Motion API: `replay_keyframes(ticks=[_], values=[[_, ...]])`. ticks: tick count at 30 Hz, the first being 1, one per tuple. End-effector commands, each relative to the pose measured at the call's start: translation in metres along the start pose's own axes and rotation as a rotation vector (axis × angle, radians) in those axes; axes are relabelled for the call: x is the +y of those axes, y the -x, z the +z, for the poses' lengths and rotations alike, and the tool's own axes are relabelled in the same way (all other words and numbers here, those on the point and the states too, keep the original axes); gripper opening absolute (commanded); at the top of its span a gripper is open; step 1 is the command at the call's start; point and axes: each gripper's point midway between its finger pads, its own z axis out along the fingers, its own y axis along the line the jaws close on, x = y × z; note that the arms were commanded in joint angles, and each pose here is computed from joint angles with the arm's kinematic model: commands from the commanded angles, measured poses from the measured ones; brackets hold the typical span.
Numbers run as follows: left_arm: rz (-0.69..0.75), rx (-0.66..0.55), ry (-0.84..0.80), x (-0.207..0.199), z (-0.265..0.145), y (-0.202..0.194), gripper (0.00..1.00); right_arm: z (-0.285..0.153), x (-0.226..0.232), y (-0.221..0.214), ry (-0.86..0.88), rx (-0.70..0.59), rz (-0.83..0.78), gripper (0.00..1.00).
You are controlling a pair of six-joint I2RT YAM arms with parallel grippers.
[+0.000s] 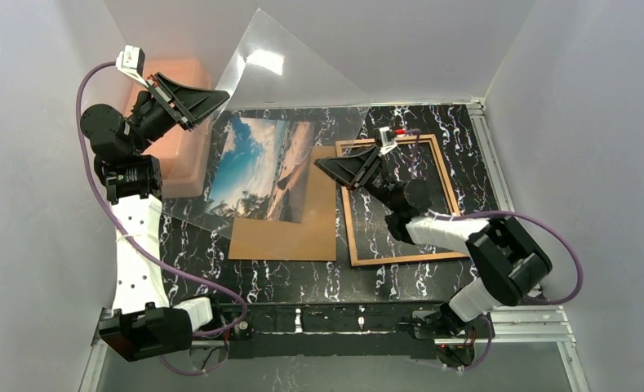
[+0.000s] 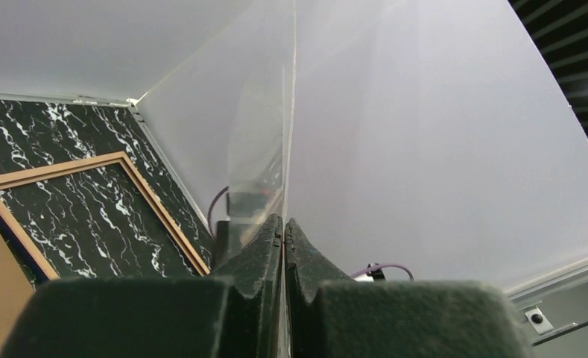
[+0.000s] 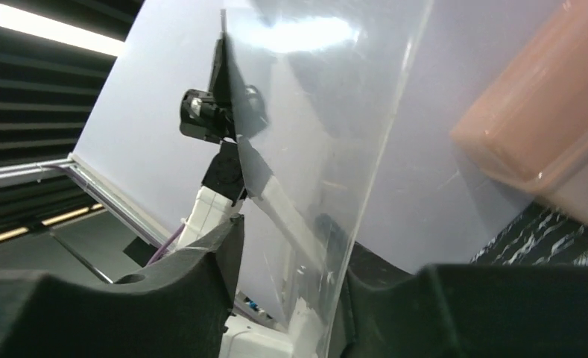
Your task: Put the photo into the frame
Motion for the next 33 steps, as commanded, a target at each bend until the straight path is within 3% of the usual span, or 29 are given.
replay_keyframes(ticks=[1, 4, 7, 10, 13, 17, 24, 33], values=[[0.068, -0.050, -0.028, -0.025, -0.007, 0.002, 0.00, 0.001, 0.074, 0.020, 0.191, -0.096, -0.157, 0.43], [0.080, -0.048, -0.026, -0.025, -0.009, -0.001, 0.01, 0.002, 0.083, 0.026, 0.204, -0.123, -0.197, 0.25], [0.093, -0.040, -0.004, -0.019, -0.011, -0.006, 0.17, 0.003, 0.087, 0.028, 0.206, -0.124, -0.181, 0.04], [0.125, -0.020, 0.033, -0.009, -0.014, -0.013, 0.45, 0.008, 0.076, 0.027, 0.110, -0.090, -0.147, 0.01], [0.220, 0.014, 0.107, 0.007, -0.021, -0.023, 0.73, 0.013, 0.051, 0.026, -0.096, -0.003, -0.224, 0.01], [0.441, 0.077, 0.236, 0.019, -0.044, -0.044, 0.98, -0.001, 0.019, 0.032, -0.358, 0.134, -0.354, 0.01], [0.684, 0.096, 0.503, 0.058, -0.094, -0.068, 0.99, -0.025, -0.001, 0.050, -0.654, 0.415, -0.446, 0.01], [0.383, 0.320, 0.534, 0.129, -0.084, -0.093, 0.98, -0.045, 0.002, 0.099, -0.978, 0.418, -0.572, 0.01]])
